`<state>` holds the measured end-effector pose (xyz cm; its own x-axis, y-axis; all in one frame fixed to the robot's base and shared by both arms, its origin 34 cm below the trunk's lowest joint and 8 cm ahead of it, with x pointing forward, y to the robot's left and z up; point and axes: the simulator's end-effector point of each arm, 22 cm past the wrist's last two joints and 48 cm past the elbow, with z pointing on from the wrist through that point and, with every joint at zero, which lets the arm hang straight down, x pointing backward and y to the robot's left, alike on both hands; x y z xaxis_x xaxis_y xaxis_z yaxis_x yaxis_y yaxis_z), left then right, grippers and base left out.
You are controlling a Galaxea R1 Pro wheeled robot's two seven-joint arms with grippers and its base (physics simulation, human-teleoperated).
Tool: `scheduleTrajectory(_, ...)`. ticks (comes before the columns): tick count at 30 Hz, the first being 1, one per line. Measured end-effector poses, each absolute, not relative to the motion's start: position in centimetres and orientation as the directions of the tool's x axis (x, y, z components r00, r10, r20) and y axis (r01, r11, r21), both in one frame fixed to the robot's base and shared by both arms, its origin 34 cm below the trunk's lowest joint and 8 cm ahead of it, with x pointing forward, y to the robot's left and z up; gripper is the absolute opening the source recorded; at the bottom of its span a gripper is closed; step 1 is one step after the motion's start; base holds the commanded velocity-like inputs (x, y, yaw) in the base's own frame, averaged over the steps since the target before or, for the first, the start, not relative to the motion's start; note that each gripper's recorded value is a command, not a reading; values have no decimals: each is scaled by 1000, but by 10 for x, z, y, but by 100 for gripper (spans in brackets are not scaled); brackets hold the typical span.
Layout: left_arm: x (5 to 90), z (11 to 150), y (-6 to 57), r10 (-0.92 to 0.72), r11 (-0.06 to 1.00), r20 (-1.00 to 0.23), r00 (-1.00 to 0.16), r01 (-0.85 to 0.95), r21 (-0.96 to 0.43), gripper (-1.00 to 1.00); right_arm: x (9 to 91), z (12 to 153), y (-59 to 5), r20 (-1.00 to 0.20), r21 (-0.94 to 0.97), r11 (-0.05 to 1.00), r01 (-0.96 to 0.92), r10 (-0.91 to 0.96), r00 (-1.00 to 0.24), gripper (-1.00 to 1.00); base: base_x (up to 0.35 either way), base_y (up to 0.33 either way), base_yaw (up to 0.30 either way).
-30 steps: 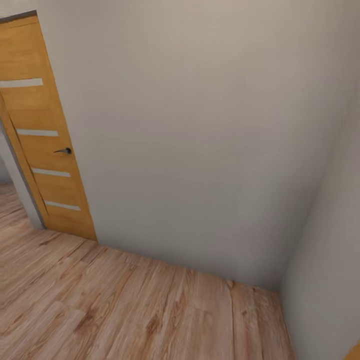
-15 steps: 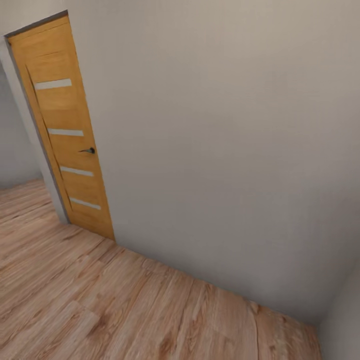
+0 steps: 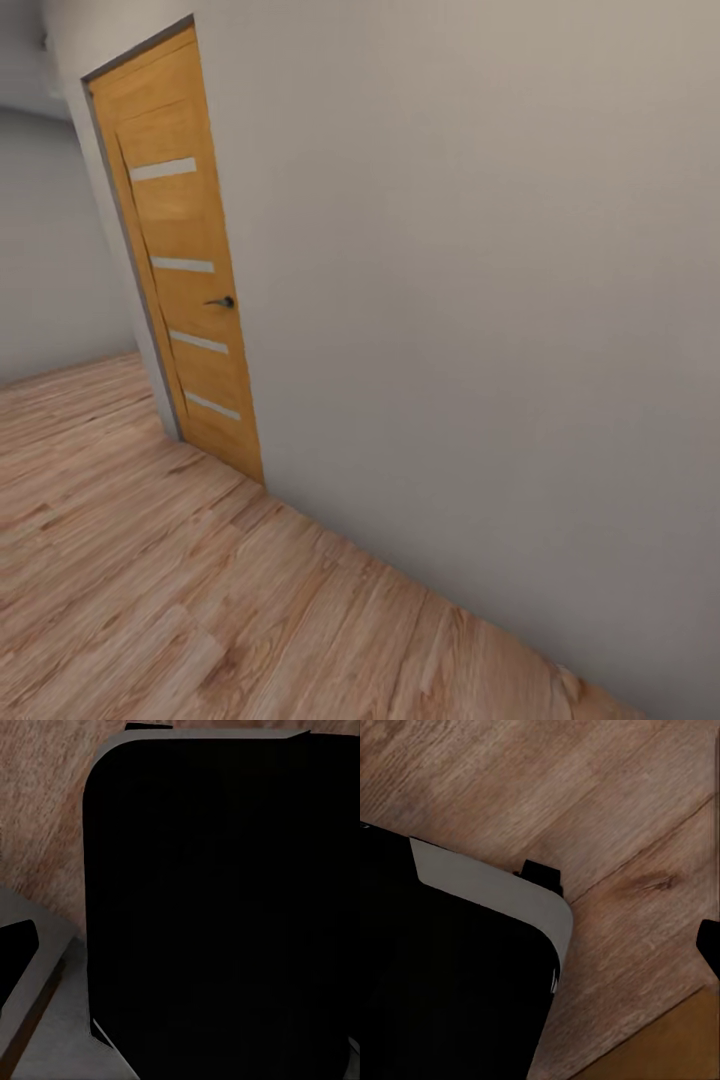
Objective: Move the two storage containers from the living room to the garage. In the garage, place one container on the floor and stack the other container on top of it (either order is fine).
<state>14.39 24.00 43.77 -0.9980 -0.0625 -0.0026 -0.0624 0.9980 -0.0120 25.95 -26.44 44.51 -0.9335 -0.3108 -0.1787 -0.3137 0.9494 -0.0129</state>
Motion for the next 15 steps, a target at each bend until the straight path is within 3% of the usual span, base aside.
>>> scheduleTrajectory(9, 144, 438, 240, -63, 998, -3, -998, -63, -12, 100, 259, 445, -255, -181, -3, 950, -312, -308, -934, 100, 286, 0, 270)
scheduleTrajectory(15, 144, 438, 240, -63, 998, -3, -998, -63, -12, 100, 260, 445, -255, -182, -3, 951, -308, -303, -935, 100, 36, 0, 277)
